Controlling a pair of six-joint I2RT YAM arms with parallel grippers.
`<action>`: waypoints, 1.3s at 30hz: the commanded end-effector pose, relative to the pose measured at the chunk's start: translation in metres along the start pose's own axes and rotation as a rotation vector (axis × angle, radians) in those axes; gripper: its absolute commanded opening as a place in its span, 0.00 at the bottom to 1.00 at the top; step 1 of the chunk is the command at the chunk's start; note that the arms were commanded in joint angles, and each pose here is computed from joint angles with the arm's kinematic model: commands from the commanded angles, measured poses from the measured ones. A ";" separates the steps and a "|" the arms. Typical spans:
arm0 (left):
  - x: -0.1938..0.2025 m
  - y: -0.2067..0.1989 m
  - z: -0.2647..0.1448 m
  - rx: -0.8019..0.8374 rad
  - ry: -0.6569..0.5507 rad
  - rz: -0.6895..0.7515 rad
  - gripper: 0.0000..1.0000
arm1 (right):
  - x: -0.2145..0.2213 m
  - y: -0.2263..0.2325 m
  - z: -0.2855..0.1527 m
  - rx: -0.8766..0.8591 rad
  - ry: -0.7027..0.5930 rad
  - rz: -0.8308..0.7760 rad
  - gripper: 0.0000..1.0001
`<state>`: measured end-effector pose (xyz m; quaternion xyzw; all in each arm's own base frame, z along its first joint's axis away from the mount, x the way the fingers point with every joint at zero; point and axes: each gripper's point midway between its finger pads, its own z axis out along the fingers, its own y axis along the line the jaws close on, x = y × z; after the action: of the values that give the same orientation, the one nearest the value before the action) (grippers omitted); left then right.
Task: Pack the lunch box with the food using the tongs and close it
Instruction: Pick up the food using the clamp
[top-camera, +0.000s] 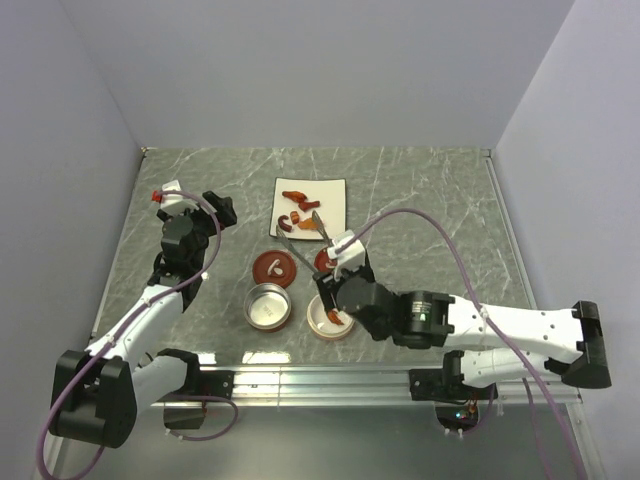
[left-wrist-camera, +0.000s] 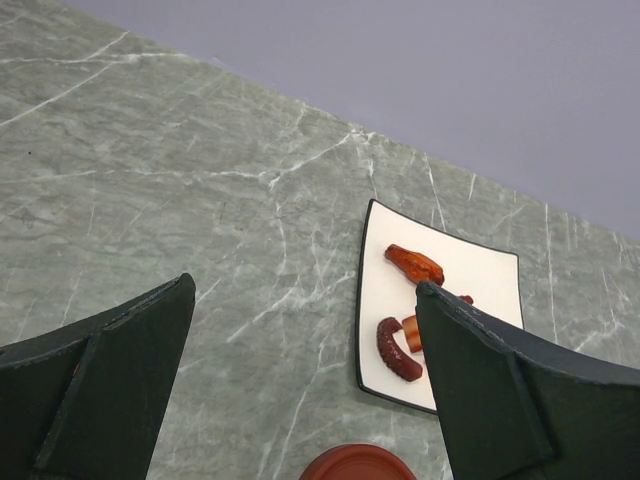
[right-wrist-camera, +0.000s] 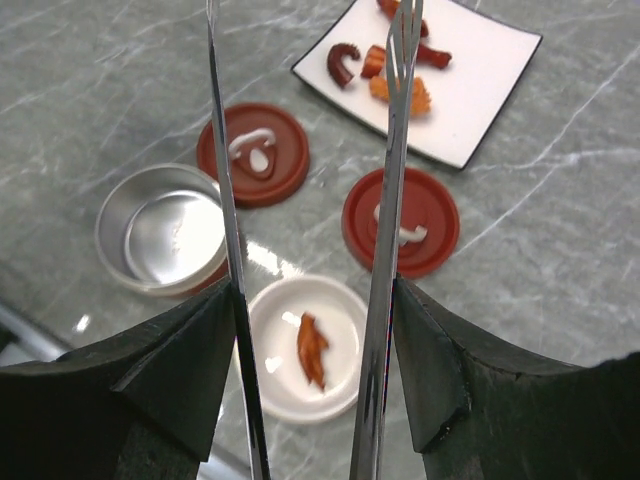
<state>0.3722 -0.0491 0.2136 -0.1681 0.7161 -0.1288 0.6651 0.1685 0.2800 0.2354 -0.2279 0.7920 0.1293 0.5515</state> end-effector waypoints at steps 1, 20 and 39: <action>-0.008 -0.007 0.002 0.019 -0.026 -0.010 0.99 | -0.031 0.003 0.018 -0.058 -0.071 -0.014 0.68; 0.007 -0.006 0.004 0.031 0.016 -0.011 0.99 | -0.010 -0.085 0.136 -0.104 -0.004 0.015 0.69; 0.017 -0.009 0.012 0.046 0.053 0.002 0.99 | 0.060 -0.107 0.188 -0.167 0.148 -0.027 0.68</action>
<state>0.3787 -0.0565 0.1865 -0.1575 0.7433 -0.1306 0.6370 0.3479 0.2568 0.1167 -0.2877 0.8225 0.1693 0.4606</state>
